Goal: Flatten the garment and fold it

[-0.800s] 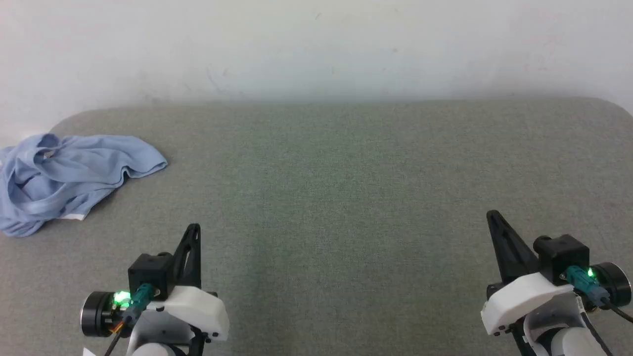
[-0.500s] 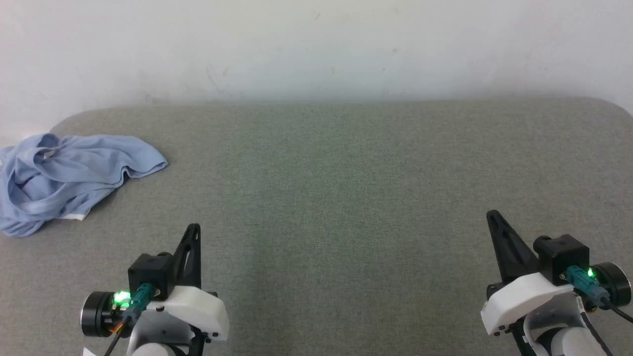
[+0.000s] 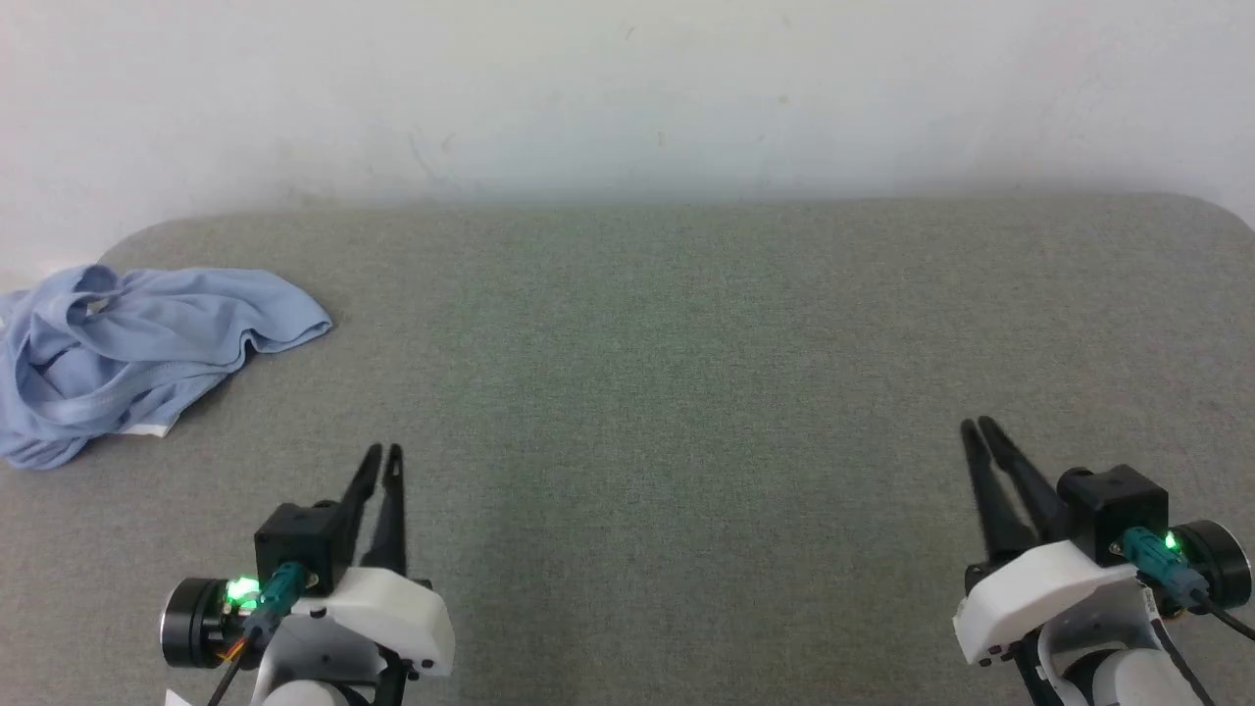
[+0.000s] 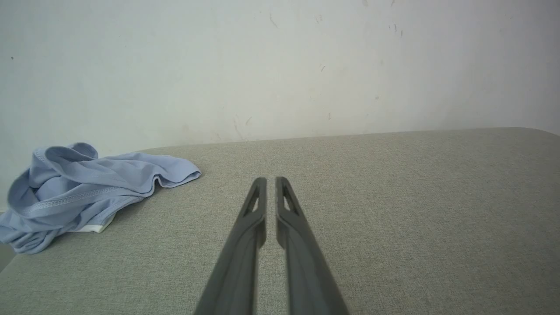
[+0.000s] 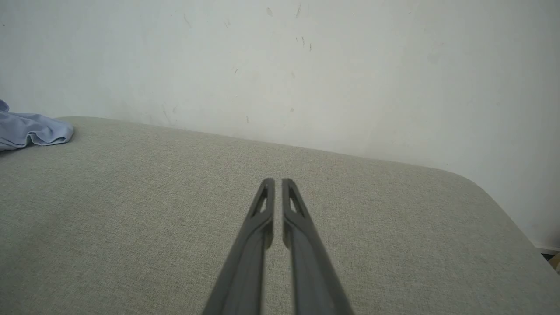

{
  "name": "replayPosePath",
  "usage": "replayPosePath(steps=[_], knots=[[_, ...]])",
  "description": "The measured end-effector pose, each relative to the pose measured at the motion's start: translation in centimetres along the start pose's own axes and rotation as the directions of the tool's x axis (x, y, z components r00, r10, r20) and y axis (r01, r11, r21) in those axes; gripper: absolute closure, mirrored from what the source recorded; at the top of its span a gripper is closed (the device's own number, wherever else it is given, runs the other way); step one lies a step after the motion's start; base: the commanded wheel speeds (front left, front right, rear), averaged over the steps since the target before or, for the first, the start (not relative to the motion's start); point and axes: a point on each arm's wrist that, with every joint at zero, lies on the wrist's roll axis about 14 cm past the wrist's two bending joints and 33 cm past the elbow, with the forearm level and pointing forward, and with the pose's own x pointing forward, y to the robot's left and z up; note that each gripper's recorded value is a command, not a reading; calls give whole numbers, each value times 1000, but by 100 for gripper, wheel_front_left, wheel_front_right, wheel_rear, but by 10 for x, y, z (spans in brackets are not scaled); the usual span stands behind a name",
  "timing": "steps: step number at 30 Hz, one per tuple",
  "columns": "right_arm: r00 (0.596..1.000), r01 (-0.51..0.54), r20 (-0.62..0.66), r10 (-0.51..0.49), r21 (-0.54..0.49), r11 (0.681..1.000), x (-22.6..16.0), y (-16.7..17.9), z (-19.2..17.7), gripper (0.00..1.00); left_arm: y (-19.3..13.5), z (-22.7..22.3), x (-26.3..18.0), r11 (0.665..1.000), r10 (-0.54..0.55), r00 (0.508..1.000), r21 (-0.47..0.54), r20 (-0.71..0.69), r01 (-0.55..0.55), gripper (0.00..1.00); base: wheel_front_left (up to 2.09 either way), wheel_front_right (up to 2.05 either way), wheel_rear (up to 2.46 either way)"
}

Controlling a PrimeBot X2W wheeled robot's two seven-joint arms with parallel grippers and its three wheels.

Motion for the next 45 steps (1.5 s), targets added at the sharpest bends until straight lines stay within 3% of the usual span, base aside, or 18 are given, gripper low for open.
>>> replayPosePath(steps=[17, 45], knots=[[1000, -20, 4, 20, 3, 1000, 4, 6, -1, 0, 4, -3, -4, 1000, 17, 1000, -8, 0, -17, 0, 0, 0, 0], [979, -203, 29, 202, 33, 979, 34, 68, 1, 0, 62, -5, -40, 972, 230, 973, -50, 28, -229, 0, 0, 0, 0]])
